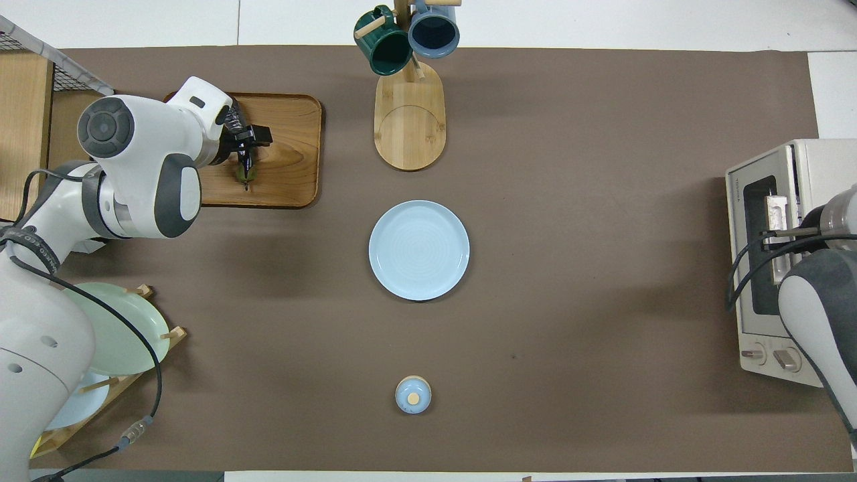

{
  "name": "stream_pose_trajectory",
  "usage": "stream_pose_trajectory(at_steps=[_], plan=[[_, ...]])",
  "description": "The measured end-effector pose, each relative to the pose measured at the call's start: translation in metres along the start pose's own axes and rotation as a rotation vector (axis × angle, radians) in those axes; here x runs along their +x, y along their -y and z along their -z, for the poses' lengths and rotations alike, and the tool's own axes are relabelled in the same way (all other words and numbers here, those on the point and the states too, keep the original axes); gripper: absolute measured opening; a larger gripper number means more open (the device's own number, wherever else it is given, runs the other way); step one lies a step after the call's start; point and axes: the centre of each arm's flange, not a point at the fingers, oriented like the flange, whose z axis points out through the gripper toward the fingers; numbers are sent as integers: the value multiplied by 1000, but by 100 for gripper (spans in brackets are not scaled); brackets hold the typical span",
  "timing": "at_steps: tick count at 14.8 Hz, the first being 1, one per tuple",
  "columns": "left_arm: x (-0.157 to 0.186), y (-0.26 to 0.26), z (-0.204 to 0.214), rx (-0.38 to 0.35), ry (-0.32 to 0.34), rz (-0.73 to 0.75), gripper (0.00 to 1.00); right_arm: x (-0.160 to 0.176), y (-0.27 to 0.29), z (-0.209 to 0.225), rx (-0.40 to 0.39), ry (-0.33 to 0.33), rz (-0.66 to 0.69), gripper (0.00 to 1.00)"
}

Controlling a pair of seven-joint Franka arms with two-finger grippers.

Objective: Put eggplant into oven
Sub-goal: 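Grasp the eggplant with the left gripper while the right gripper opens the oven, then carry the eggplant to the blue plate and release it with the left gripper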

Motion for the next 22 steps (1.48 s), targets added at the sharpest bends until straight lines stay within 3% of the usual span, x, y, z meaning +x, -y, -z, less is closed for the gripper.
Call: stream_pose_trajectory(at_steps=[5, 9, 15, 19, 22], plan=[[6, 4, 1, 25, -27, -31, 100, 2, 32, -6, 49, -6, 13, 1], [7, 5, 0, 26, -38, -34, 96, 8, 68, -34, 152, 10, -29, 1], [6, 5, -8, 23, -44, -35, 27, 20, 108, -81, 170, -23, -4, 1], [9, 5, -4, 23, -48, -33, 27, 25, 119, -112, 202, -9, -32, 1], [16, -5, 28, 33, -2, -21, 27, 28, 124, -131, 207, 2, -44, 1]])
